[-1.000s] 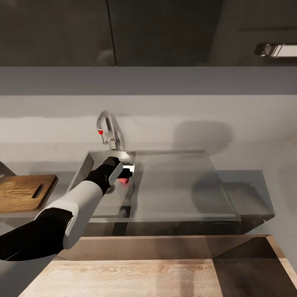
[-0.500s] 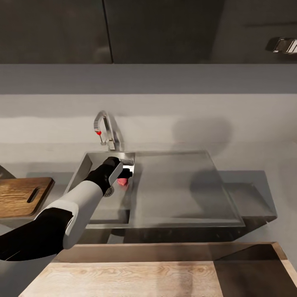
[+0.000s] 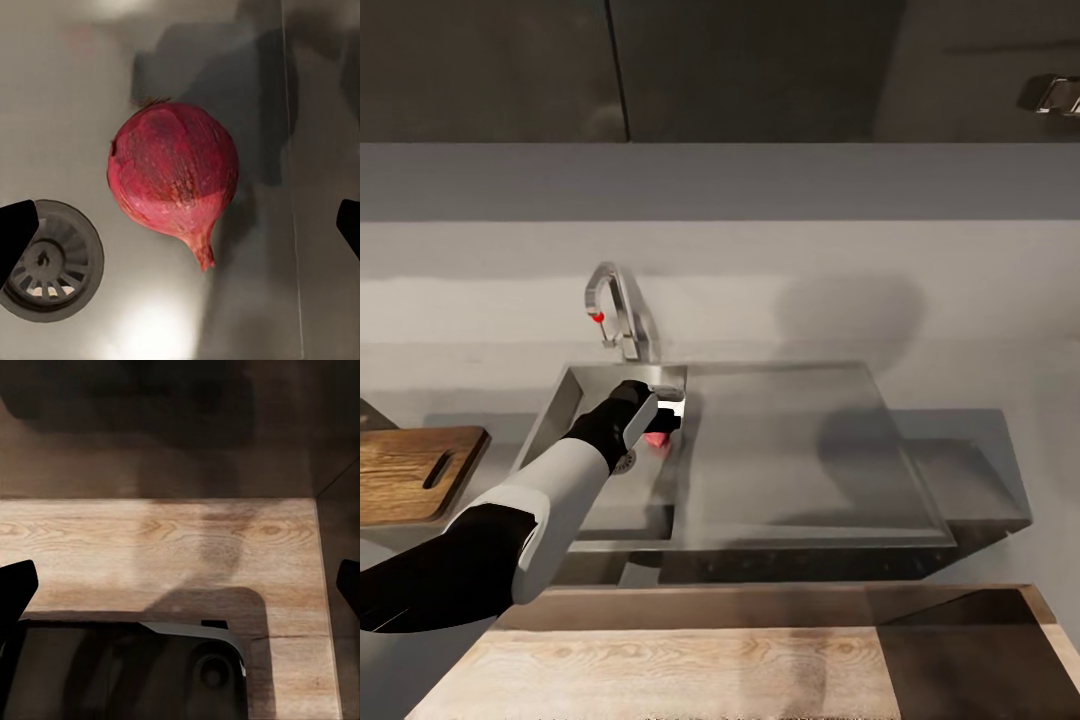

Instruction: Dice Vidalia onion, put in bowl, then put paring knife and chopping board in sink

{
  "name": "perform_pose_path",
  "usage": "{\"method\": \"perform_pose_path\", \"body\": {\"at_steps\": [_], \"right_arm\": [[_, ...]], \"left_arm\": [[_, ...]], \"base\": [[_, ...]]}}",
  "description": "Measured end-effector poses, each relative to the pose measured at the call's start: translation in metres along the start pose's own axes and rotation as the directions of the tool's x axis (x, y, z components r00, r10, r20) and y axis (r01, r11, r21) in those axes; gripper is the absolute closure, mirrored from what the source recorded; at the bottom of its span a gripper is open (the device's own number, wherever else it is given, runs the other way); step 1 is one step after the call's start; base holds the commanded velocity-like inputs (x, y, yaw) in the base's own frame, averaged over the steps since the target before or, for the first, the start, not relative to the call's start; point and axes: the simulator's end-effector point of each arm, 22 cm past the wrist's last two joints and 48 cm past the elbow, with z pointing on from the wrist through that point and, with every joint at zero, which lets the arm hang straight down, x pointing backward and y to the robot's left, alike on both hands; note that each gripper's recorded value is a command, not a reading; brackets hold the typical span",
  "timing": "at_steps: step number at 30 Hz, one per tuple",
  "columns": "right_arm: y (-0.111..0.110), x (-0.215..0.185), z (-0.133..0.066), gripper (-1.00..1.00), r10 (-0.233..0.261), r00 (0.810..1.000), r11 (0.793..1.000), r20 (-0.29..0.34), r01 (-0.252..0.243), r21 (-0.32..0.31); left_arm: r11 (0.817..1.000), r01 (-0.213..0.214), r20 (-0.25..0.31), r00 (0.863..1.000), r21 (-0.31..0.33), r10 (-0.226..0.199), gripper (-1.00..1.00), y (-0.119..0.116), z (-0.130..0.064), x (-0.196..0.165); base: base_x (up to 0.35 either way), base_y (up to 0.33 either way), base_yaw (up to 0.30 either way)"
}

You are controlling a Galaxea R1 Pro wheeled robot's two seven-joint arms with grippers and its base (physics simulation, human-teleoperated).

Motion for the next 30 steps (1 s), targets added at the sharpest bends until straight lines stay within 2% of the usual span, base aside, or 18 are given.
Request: {"method": "perform_pose_path", "body": {"at_steps": [11,30], "right_arm": [[0.000,0.004,-0.001,-1.00,0.001,1.000,1.000,-0.013,-0.001,0.000],[0.000,0.011,-0.003,-1.00,0.002,0.999,1.000,-0.036,-0.002,0.000]], "left_arm": [[1.000,0.000,-0.013,1.000,0.001,0.000,-1.00,0.000,0.007,0.005],[1.000,-0.001,-0.035,0.999,0.002,0.001,-1.00,-0.001,0.020,0.015]], "base": [[0.111,0.000,0.000],[0.005,0.000,0.000]]}}
